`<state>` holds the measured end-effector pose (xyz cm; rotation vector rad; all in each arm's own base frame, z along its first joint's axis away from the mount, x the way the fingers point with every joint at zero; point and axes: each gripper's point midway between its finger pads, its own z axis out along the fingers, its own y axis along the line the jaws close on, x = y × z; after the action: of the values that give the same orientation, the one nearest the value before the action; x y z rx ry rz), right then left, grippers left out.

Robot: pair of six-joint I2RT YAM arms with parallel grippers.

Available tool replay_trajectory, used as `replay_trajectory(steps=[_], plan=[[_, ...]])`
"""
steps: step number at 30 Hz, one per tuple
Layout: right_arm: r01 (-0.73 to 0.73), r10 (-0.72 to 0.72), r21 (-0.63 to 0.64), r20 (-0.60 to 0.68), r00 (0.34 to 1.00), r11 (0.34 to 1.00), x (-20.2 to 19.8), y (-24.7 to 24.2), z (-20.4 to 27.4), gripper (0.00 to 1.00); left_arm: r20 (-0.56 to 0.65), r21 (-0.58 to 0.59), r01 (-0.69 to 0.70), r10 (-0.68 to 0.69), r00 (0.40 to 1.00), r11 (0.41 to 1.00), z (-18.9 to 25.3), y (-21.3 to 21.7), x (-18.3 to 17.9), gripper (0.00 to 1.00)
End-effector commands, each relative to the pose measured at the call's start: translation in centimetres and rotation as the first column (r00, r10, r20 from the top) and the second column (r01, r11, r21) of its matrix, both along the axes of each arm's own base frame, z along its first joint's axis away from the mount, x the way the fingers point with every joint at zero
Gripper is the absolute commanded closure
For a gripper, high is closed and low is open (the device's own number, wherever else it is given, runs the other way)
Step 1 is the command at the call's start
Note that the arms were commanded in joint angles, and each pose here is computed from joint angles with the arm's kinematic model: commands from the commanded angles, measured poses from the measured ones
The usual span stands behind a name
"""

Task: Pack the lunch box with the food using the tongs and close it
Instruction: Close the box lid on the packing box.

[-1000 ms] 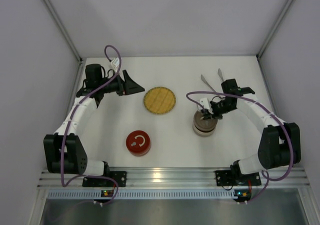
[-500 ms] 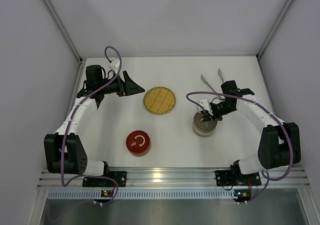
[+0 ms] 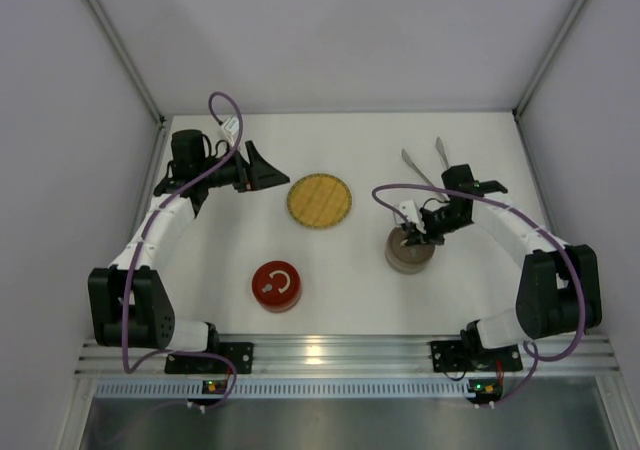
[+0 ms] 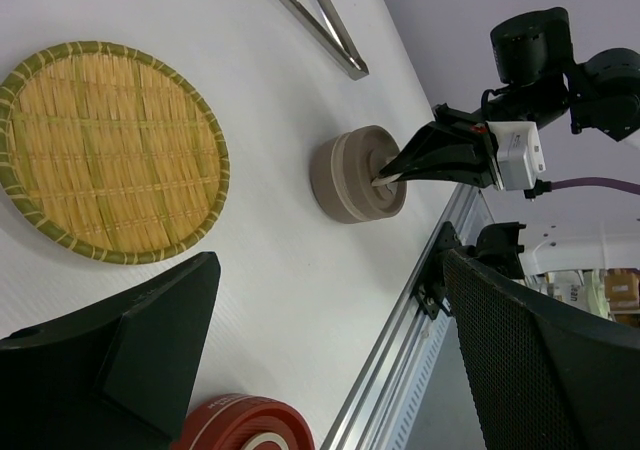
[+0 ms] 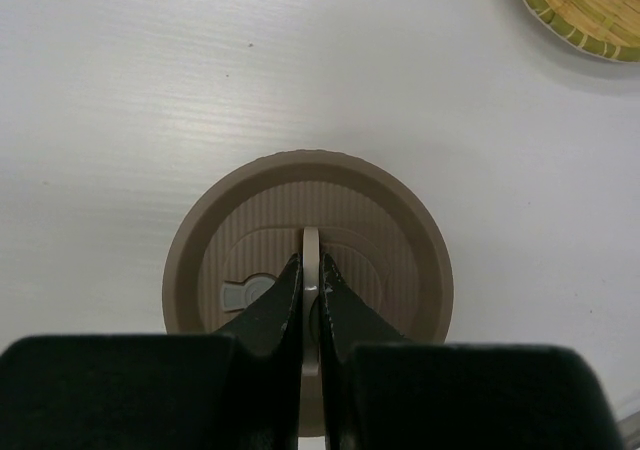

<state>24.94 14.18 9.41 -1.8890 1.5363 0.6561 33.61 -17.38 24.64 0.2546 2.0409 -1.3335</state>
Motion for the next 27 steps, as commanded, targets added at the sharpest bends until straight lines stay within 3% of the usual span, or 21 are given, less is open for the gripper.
replay_trajectory(steps=[1, 13, 19, 22, 27], plan=[[0.029, -0.034, 0.070, 0.075, 0.997, 0.997, 1.5, 0.4, 1.3, 1.00, 0.058, -0.003, 0.003, -0.003, 0.998, 1.000, 0.5, 0.1, 0.4, 0.02], [0.096, -0.097, 0.058, 0.020, 0.995, 0.994, 1.6, 0.2, 0.0, 1.00, 0.054, -0.005, 0.007, -0.007, 0.999, 1.000, 0.4, 0.0, 0.5, 0.02], [0.270, -0.270, 0.074, -0.012, 0.963, 0.960, 2.3, -0.1, -0.3, 1.00, 0.053, 0.002, 0.000, 0.000, 0.999, 1.000, 0.2, 0.1, 0.3, 0.02], [0.412, -0.406, 0.077, -0.077, 0.910, 0.908, 2.8, -0.3, -0.3, 1.00, 0.045, 0.002, -0.008, 0.008, 0.999, 1.000, -0.1, 0.2, 0.4, 0.02], [0.684, -0.661, 0.094, -0.191, 0.725, 0.723, 4.9, -0.9, 0.4, 1.00, 0.048, 0.004, -0.023, 0.023, 0.999, 1.000, 0.0, 0.3, 0.5, 0.02]])
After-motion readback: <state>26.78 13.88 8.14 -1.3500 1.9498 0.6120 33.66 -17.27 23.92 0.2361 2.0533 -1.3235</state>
